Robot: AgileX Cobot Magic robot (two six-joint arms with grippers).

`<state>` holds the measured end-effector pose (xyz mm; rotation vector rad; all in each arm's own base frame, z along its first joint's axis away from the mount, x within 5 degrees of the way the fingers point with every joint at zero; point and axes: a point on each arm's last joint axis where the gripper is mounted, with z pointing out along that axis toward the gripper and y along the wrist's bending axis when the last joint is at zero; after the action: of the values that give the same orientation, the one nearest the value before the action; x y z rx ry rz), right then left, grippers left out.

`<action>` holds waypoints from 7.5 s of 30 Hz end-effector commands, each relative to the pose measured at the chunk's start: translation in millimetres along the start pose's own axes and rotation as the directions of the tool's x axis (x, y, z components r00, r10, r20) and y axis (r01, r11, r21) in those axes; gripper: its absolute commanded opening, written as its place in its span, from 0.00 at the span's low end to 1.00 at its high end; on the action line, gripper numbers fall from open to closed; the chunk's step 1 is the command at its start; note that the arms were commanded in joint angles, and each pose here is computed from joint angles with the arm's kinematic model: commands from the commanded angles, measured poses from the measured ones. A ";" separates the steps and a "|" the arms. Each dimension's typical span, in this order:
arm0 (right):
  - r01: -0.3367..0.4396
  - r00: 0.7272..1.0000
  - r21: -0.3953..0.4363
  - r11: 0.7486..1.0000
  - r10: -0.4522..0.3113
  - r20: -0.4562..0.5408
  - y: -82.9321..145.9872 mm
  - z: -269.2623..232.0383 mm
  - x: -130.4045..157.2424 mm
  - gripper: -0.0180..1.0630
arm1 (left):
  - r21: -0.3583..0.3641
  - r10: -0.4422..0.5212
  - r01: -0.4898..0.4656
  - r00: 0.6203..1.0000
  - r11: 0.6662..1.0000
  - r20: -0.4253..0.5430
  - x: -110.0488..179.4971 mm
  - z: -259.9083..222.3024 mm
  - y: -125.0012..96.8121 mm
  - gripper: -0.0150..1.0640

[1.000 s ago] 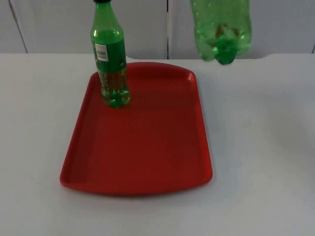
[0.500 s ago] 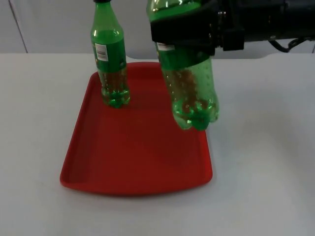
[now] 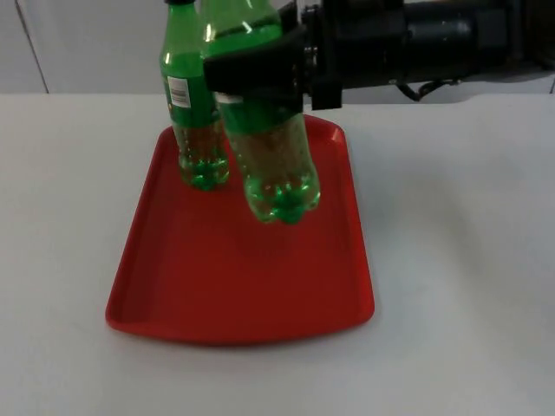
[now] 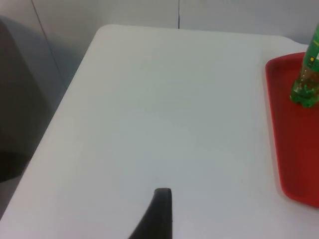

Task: Place the bottle upright on the tray.

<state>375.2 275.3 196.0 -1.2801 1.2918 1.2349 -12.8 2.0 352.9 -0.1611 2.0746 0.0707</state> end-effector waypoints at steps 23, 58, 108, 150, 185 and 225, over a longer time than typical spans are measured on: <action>0.556 0.831 -0.096 0.826 -0.555 0.040 5.9 52.1 49.4 0.02 | 0.013 0.021 -0.021 1.000 1.000 0.009 3.0 -3.0 -0.6 0.80; 0.569 0.809 0.019 0.822 -0.555 -0.195 -31.1 63.2 71.1 0.02 | 0.052 0.005 -0.012 0.990 0.999 0.143 22.0 -27.9 -2.0 0.80; 0.687 0.726 -0.043 0.725 -0.684 0.070 -34.0 50.0 70.2 0.02 | 0.122 0.076 -0.095 0.986 0.988 0.151 22.2 -28.6 -9.4 0.80; 0.568 0.822 -0.026 0.822 -0.569 -0.023 -38.1 55.2 76.0 0.56 | 0.120 0.101 -0.121 0.982 0.985 0.157 22.0 -29.2 -9.6 0.80; 0.227 0.949 -0.107 0.968 -0.244 -0.198 -42.3 28.6 69.4 0.80 | 0.137 0.116 -0.139 0.980 0.981 0.161 22.0 -29.4 -11.4 0.80; 0.151 0.873 -0.084 0.985 -0.173 -0.457 -49.3 13.8 87.5 0.99 | 0.132 0.145 -0.167 0.976 0.977 0.165 22.0 -29.4 -11.4 0.80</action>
<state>415.7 287.3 95.6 -1.7644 1.4525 0.8907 -46.0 -13.6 348.0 0.0838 1.9352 0.0398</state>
